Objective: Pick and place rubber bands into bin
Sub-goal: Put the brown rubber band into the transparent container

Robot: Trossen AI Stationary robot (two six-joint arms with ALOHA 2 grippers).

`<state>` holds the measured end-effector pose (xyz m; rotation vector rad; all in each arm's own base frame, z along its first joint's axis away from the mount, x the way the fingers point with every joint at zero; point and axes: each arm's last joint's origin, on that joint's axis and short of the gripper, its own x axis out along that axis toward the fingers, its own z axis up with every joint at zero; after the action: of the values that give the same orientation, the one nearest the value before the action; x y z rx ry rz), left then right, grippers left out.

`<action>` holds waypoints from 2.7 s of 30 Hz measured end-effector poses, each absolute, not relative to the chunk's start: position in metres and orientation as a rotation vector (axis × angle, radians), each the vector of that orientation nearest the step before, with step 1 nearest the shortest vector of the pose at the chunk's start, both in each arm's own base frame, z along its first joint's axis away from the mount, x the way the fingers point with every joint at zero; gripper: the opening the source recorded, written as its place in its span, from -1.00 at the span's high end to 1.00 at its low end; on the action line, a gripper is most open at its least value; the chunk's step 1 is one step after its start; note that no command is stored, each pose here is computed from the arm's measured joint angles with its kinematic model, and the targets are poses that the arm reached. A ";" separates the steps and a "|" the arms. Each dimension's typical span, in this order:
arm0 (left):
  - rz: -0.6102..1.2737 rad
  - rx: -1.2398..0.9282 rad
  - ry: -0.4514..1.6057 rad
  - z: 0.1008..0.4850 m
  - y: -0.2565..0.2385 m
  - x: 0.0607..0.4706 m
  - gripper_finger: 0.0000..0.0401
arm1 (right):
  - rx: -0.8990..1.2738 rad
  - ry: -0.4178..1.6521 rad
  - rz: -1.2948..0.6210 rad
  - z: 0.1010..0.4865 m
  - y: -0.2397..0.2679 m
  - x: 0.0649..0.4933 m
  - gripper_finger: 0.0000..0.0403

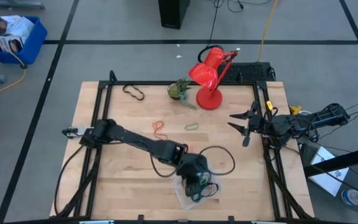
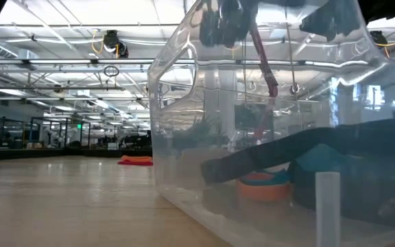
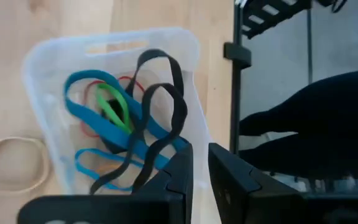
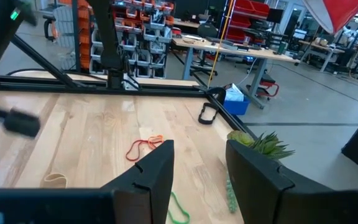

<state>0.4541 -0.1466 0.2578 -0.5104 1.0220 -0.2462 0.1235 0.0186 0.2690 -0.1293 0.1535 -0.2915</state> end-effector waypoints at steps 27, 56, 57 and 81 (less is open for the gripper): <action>-0.114 0.047 0.896 0.367 -0.078 0.380 0.72 | -0.141 0.178 -0.293 0.267 0.018 0.123 0.29; 0.010 0.133 0.978 0.362 -0.057 0.376 0.27 | -0.143 0.179 -0.294 0.267 0.018 0.123 0.29; 0.013 0.129 0.994 0.361 -0.057 0.374 0.24 | -0.143 0.179 -0.294 0.267 0.018 0.123 0.29; -0.142 -0.065 1.031 0.215 -0.060 0.381 0.18 | -0.140 0.179 -0.295 0.267 0.018 0.123 0.29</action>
<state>0.3808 -0.0597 0.2153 -0.0646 1.0314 -0.1418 0.1231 0.0183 0.2665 -0.1401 0.1785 -0.2947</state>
